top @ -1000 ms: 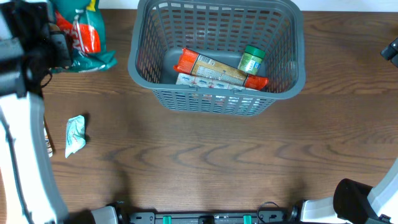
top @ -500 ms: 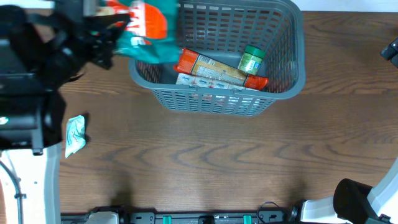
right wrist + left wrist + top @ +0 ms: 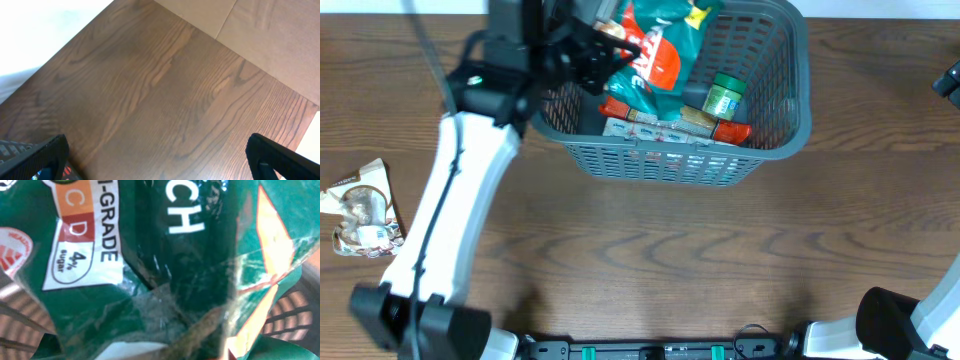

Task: Pack container
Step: 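Carry the Nescafe pouch into the basket and open the left gripper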

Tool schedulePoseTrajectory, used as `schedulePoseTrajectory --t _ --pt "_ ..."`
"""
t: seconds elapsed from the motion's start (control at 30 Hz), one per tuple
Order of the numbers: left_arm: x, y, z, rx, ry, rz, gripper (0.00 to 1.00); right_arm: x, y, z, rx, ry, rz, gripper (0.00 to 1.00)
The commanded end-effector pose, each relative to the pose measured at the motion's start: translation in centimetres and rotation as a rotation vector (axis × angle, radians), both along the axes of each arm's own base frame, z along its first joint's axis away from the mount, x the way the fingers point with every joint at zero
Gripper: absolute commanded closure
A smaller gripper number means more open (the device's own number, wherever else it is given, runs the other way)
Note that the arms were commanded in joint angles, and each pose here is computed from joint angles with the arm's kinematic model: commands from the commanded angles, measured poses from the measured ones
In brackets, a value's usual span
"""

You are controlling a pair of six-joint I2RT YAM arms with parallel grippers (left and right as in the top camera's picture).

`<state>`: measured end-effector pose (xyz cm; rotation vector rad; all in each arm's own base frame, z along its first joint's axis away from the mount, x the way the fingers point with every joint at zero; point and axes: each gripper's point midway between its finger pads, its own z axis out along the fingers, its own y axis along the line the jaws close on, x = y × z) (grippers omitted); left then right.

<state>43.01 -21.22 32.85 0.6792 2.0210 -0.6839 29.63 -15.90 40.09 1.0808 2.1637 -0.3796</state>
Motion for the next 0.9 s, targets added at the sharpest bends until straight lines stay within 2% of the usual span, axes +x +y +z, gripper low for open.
schedulePoseTrajectory --t 0.0,0.13,0.33,0.57,0.87 --pt "0.6 -0.8 2.1 -0.015 -0.05 0.046 0.94 -0.2 -0.2 0.0 -0.001 -0.003 -0.017 0.01" --pt "1.8 -0.5 -0.8 0.015 0.046 0.146 0.94 -0.2 -0.2 0.0 -0.001 -0.003 -0.017 0.01" --pt "1.9 1.6 -3.6 0.05 0.192 0.31 0.94 -0.2 -0.2 0.0 -0.001 -0.003 -0.017 0.01" --pt "0.5 3.3 -6.0 0.147 0.279 0.363 0.94 -0.2 -0.2 0.0 -0.001 -0.003 -0.017 0.01" --pt "0.3 3.3 -6.1 0.151 0.283 0.359 0.94 -0.2 -0.2 0.0 -0.001 -0.003 -0.017 0.01"
